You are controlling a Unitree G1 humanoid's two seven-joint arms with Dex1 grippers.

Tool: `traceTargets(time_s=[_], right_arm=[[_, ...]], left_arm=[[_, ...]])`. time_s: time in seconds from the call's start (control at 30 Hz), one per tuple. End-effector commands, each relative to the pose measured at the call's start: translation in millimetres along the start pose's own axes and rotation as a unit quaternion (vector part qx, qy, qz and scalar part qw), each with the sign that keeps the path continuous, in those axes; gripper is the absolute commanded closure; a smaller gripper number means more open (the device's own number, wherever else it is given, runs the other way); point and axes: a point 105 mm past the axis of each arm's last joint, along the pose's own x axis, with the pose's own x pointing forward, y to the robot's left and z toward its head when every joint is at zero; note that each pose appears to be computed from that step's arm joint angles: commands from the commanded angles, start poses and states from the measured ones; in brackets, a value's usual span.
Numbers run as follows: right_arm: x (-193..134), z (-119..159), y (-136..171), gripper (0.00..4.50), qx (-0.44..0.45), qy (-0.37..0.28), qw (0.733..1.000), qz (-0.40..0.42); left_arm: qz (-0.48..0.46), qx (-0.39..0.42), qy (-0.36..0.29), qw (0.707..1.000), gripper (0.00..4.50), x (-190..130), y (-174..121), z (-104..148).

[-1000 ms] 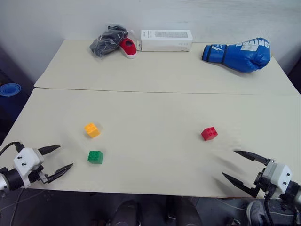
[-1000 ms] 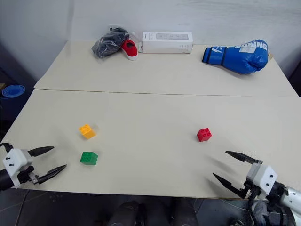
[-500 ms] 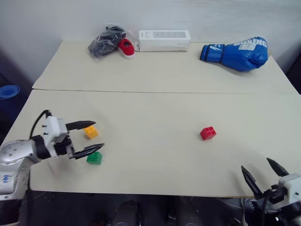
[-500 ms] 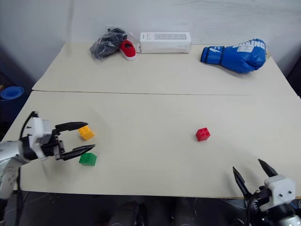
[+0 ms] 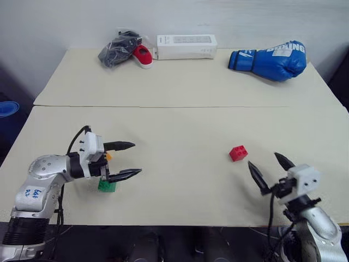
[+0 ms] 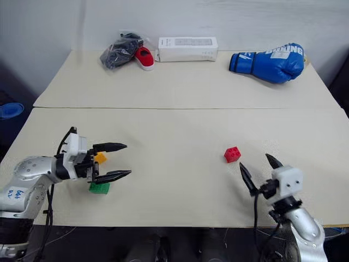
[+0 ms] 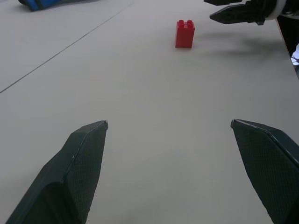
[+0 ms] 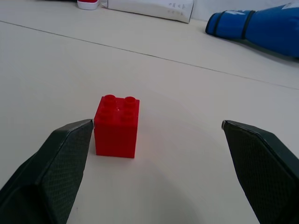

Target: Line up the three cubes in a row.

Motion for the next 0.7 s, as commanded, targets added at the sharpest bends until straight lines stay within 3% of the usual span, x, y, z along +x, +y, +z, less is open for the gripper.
traceTargets(time_s=[0.03, 0.23, 0.37, 0.57, 0.67, 0.7], right_arm=[[19.1, -3.5, 8.9, 0.00, 0.001, 0.007, 1.000, -0.005], [44.1, -2.5, 24.2, 0.00, 0.013, 0.009, 1.000, 0.012], [46.4, -6.3, 24.0, 0.88, 0.014, 0.015, 1.000, 0.013], [40.5, -0.8, 24.7, 3.02, 0.007, 0.013, 0.996, 0.084], [35.6, 19.8, 30.0, 3.00, -0.019, -0.018, 0.981, 0.193], [30.8, 27.2, 34.2, 3.00, -0.033, -0.028, 0.965, 0.260]], left_arm=[[0.001, 0.017, -0.010, 1.000, 0.05, 1.9, -2.7, 5.8], [0.017, 0.016, -0.003, 1.000, 0.05, -5.0, -2.8, 2.7], [0.026, 0.018, 0.000, 1.000, 0.00, -9.0, -2.6, 1.5], [0.032, 0.021, 0.003, 0.999, 0.00, -12.9, -6.5, 0.0], [0.031, 0.016, 0.006, 0.999, 0.00, -14.3, -10.1, -1.2], [0.029, 0.015, 0.006, 0.999, 0.00, -14.7, -11.0, -1.5]])
